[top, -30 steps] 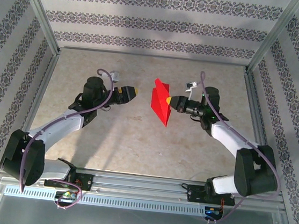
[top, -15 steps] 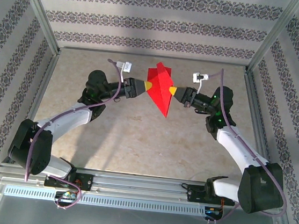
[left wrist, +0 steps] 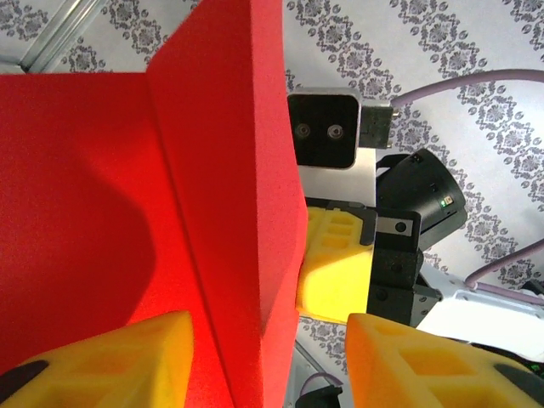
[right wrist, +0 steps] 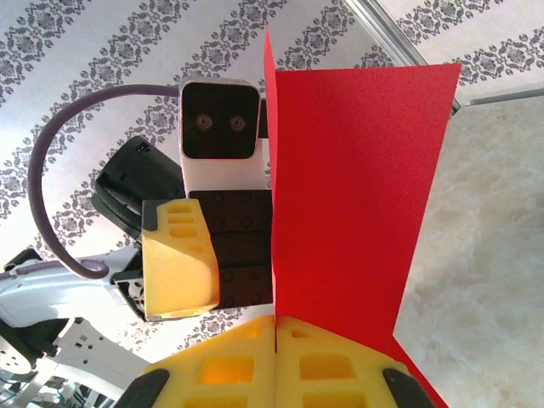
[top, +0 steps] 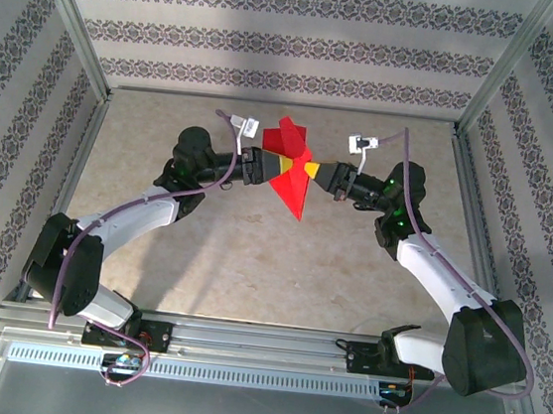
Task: Fold a paper plane with a square sheet of paper (fold left side to right side)
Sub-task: Turn over the paper at the center of the table.
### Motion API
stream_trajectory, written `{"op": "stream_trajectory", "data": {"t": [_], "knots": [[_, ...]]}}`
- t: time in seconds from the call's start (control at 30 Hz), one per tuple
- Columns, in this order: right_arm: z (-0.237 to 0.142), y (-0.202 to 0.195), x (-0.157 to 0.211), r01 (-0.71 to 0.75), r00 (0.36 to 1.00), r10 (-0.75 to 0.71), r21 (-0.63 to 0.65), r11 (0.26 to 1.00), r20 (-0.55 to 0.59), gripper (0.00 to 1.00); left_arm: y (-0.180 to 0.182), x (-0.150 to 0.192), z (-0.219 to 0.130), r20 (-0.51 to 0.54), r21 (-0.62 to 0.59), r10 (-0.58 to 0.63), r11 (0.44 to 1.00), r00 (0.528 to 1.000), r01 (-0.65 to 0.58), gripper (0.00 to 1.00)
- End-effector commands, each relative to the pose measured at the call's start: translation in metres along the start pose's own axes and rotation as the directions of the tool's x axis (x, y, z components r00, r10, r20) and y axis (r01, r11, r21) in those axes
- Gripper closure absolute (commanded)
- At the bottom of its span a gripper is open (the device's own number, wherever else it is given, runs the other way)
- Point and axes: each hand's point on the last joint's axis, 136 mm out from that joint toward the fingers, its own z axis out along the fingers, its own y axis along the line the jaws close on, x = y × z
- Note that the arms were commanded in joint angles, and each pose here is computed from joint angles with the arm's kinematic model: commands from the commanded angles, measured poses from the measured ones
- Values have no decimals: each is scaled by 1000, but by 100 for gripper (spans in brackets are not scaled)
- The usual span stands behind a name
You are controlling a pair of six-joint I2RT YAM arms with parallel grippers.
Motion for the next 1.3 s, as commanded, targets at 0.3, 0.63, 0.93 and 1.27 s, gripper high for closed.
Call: {"op": "stream_trajectory", "data": {"t": [0.3, 0.63, 0.93, 1.27], "knots": [[8, 13, -5, 28, 1000, -28, -46, 999, 1, 100, -2, -1, 1, -5, -59, 73, 996, 997, -74, 79], [6, 1, -3, 0, 1000, 0, 4, 1000, 7, 95, -5, -3, -2, 12, -66, 88, 994, 996, -87, 95], [-13, -1, -11, 20, 998, -25, 89, 996, 53, 70, -5, -3, -5, 19, -93, 105, 990, 994, -103, 100], [-38, -14, 20, -14, 999, 4, 186, 982, 51, 7, -14, -4, 0, 23, -70, 123, 990, 992, -121, 100]]}}
